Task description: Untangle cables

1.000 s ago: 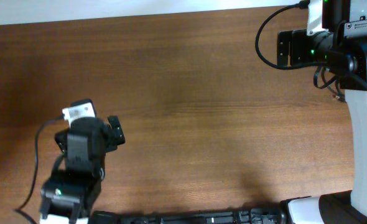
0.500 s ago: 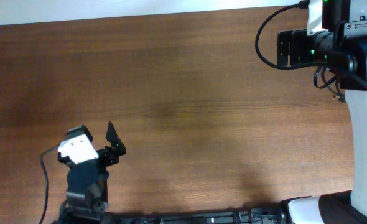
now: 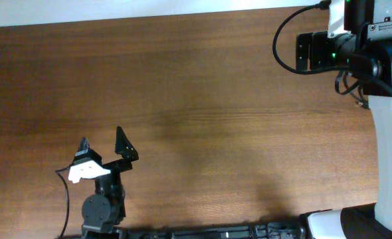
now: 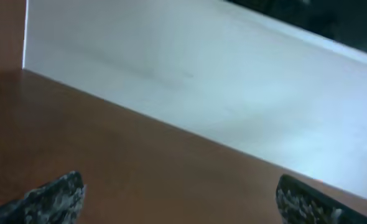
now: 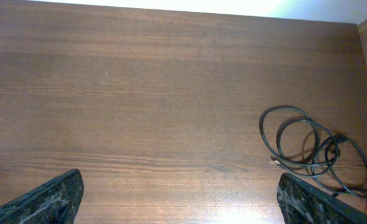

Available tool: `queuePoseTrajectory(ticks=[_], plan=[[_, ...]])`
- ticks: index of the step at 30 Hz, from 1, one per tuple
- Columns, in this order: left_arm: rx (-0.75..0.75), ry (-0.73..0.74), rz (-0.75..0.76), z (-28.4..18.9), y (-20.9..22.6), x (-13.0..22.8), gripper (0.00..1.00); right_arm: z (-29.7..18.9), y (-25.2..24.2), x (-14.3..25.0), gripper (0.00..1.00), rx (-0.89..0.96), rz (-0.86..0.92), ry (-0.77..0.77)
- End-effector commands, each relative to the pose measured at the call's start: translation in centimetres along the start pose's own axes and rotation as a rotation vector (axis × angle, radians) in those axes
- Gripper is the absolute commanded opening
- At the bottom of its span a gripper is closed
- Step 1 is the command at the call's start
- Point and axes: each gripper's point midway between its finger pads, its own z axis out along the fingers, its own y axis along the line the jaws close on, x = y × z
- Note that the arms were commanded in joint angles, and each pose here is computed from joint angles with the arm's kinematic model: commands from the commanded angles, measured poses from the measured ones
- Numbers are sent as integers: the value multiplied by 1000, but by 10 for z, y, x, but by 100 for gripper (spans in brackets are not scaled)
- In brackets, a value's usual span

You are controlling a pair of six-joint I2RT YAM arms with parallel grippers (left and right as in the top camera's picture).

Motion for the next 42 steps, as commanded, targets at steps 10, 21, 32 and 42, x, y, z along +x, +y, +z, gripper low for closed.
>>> queuePoseTrajectory(ticks=[10, 21, 32, 42], plan=[[23, -151, -60, -15, 3, -30, 99, 2, -1, 1, 99, 17, -7, 6], [-175, 72, 66, -12, 54, 24, 99, 2, -1, 1, 99, 17, -7, 6], [-8, 63, 199, -8, 31, 17, 99, 2, -1, 1, 99, 17, -7, 6], [161, 176, 320, -13, 8, 46, 99, 2, -1, 1, 99, 17, -7, 6]])
